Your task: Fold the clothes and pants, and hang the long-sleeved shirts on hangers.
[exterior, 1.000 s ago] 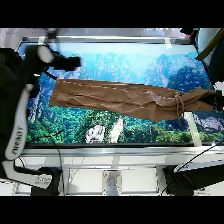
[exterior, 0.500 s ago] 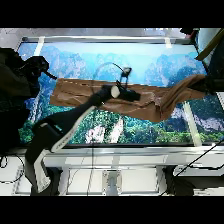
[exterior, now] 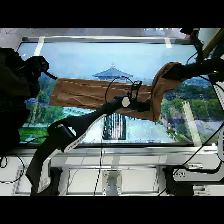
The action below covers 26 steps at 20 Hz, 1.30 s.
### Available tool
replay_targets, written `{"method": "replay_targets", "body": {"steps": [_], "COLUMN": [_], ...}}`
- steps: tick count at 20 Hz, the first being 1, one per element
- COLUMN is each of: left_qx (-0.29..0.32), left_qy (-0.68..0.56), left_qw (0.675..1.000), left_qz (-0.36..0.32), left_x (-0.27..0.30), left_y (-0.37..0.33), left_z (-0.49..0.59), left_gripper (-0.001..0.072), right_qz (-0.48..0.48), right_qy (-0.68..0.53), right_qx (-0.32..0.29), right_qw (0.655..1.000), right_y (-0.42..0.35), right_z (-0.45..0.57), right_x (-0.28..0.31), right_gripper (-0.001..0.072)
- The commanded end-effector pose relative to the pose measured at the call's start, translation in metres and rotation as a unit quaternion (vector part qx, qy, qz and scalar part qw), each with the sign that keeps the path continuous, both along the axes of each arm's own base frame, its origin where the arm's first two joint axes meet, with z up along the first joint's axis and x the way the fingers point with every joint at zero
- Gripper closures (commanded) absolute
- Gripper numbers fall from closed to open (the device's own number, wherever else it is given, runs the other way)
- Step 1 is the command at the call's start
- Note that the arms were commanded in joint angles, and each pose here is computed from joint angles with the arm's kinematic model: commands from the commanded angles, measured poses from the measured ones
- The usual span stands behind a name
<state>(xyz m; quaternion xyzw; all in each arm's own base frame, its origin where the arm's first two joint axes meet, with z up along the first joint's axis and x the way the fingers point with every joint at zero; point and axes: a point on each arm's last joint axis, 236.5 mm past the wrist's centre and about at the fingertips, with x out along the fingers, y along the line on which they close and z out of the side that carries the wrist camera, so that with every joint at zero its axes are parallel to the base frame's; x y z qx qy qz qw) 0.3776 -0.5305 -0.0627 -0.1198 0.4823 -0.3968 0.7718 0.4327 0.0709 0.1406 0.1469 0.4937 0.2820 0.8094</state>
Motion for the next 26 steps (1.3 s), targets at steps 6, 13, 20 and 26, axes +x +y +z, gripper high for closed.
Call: {"method": "replay_targets", "body": {"steps": [6,13,20,26], "left_qx": [0.149,0.122,0.151,0.151], "left_qy": [-0.026,-0.112,-0.105,-0.104], "left_qw": [0.988,0.975,0.976,0.976], "left_qz": [0.020,0.151,0.121,0.120], "left_x": [0.082,0.116,0.093,0.093], "left_y": [0.201,0.352,0.370,0.370], "left_z": [0.078,0.222,0.228,0.228], "left_gripper": [0.0699,0.0698,0.0698,0.0697], "right_qz": [0.058,0.129,0.078,0.072], "right_qy": [0.060,0.050,-0.087,-0.047], "right_qx": [-0.048,-0.050,-0.026,-0.210], "right_qw": [0.995,0.989,0.993,0.974], "right_y": [0.082,0.220,0.287,0.124], "right_z": [-0.052,-0.133,-0.120,-0.077], "right_x": [-0.004,0.000,0.052,0.070], "right_gripper": [0.0674,0.0674,0.0221,0.0277]}}
